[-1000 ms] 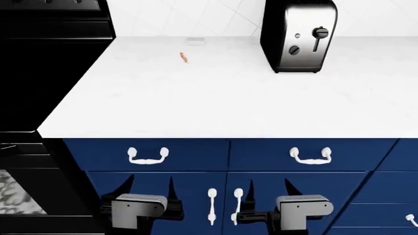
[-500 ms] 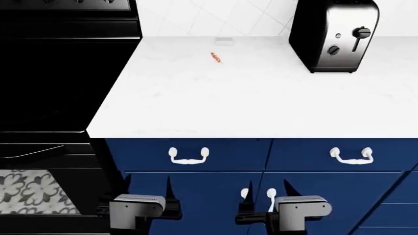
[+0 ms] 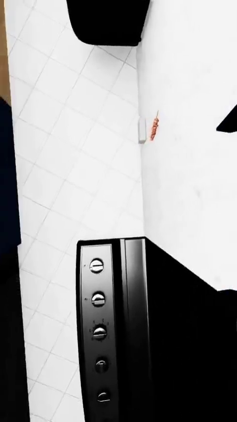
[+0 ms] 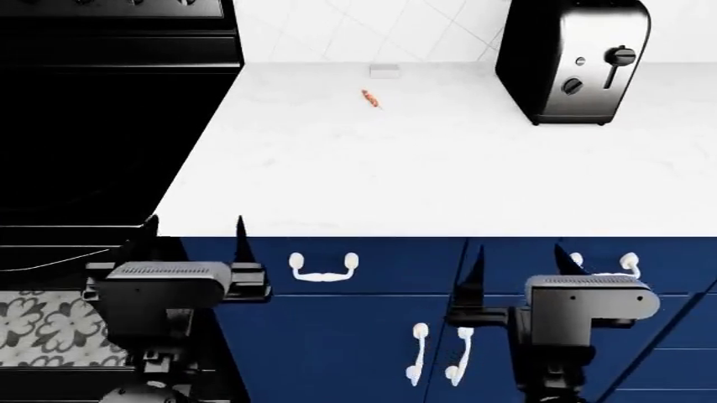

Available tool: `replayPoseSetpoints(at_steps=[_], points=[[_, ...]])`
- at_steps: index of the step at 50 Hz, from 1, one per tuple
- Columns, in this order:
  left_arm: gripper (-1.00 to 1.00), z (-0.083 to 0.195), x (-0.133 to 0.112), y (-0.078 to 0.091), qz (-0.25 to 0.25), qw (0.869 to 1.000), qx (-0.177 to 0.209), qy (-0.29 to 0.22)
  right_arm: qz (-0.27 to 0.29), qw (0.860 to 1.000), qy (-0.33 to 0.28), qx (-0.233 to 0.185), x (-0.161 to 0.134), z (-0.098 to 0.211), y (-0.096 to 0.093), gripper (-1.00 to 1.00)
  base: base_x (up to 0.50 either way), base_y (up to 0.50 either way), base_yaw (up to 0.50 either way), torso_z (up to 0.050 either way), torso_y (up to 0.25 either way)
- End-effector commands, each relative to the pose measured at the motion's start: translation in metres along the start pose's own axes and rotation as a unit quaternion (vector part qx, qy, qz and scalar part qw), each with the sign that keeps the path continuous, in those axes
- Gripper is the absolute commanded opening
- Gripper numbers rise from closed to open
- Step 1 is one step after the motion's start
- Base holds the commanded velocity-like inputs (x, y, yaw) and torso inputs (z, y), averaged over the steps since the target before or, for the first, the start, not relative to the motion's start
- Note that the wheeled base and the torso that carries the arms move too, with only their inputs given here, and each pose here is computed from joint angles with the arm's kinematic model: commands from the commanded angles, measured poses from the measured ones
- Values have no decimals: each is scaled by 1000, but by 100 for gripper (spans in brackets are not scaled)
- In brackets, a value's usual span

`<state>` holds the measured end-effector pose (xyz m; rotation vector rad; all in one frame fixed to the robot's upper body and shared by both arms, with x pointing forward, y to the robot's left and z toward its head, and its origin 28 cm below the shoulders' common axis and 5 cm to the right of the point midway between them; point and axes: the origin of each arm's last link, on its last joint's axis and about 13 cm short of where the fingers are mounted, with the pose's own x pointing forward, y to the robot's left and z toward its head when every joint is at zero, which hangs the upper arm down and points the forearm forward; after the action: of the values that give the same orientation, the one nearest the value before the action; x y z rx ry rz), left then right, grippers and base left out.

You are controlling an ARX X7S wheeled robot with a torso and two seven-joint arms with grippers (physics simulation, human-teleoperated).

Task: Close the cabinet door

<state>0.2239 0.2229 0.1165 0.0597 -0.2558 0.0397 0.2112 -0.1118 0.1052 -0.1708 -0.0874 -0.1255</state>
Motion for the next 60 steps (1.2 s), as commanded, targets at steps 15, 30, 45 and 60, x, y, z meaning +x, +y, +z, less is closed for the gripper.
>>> replayPoseSetpoints(at_steps=[15,30,45,60], points=[[100,139,6,20,24,981,43,-186,-49,981,-184,-29,-25,129,-40,100,0,0,0,0,0],[100,179,-4,26,39,964,62,-257,-87,965,-246,-37,-38,168,-54,100,0,0,0,0,0],[100,212,-17,27,41,948,76,-306,-103,946,-302,-47,-50,200,-61,100,0,0,0,0,0],[100,221,-24,27,43,941,83,-326,-101,940,-325,-39,-51,205,-63,100,46,0,0,0,0]])
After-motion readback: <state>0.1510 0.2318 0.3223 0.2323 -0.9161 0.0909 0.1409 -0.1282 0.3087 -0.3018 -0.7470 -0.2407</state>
